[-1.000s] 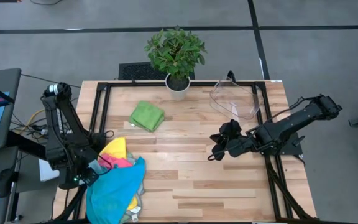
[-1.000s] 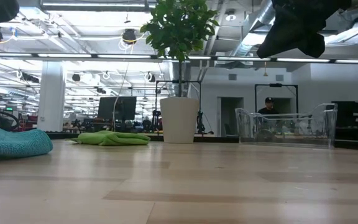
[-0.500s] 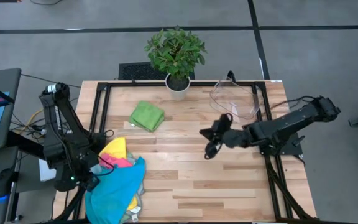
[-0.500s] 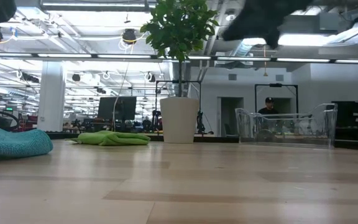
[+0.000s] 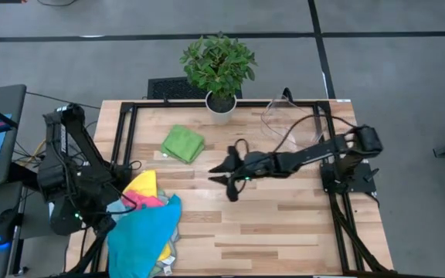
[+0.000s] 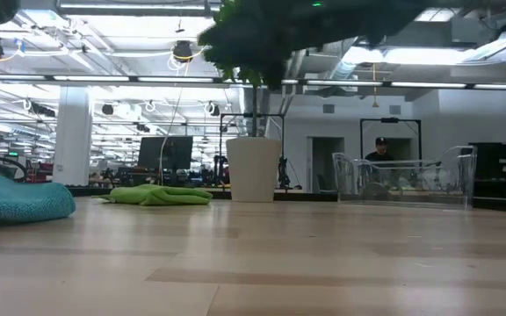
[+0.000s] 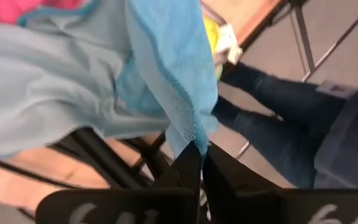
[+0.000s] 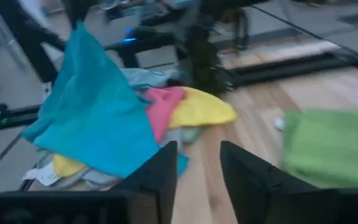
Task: Fold microfiber towels
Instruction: Fold the blue microfiber towel
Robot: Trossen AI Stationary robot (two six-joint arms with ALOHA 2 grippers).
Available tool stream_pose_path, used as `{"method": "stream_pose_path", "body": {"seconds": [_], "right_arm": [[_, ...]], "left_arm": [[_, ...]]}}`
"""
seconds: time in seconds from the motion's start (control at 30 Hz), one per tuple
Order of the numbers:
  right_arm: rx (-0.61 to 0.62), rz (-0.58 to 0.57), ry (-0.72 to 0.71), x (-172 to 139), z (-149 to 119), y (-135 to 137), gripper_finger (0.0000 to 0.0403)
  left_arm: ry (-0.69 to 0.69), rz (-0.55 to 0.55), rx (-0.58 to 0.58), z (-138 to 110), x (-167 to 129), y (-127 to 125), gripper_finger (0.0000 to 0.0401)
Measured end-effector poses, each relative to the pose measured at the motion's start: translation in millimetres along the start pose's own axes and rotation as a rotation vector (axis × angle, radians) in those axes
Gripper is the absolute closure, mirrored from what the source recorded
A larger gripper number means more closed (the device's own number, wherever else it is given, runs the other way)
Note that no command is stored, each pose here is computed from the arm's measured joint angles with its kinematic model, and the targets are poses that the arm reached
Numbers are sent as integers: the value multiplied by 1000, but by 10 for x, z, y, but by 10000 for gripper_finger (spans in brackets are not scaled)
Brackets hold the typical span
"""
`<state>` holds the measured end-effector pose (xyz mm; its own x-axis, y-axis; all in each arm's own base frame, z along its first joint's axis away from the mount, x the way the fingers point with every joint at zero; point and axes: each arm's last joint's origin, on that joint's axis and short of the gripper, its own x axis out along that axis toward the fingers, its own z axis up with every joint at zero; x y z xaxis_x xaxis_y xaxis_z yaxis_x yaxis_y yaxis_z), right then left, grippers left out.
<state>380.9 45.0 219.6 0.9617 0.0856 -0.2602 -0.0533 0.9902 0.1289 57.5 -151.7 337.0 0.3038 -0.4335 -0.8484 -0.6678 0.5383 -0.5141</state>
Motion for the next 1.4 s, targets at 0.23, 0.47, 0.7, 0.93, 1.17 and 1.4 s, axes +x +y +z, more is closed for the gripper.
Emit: {"method": "stream_pose_path", "body": {"seconds": [0.23,0.47,0.7,0.93,1.17,1.4], "right_arm": [[-58,227,33,605,27,-164,203],[-155,360,13,1078,-34,-176,206],[-253,428,1,1490,-51,-171,202],[-286,481,71,1867,-182,-273,204],[-322,495,118,1938,-173,-449,206],[-404,520,154,1922,-234,-471,207]], "left_arm": [[58,-66,-6,-38,-219,-130,401],[87,-133,24,-135,-414,-381,401],[127,-102,23,-224,-429,-528,401],[121,-65,-2,-275,-321,-586,401],[130,-59,-2,-308,-262,-623,401],[152,-64,-5,-320,-264,-634,401]]}}
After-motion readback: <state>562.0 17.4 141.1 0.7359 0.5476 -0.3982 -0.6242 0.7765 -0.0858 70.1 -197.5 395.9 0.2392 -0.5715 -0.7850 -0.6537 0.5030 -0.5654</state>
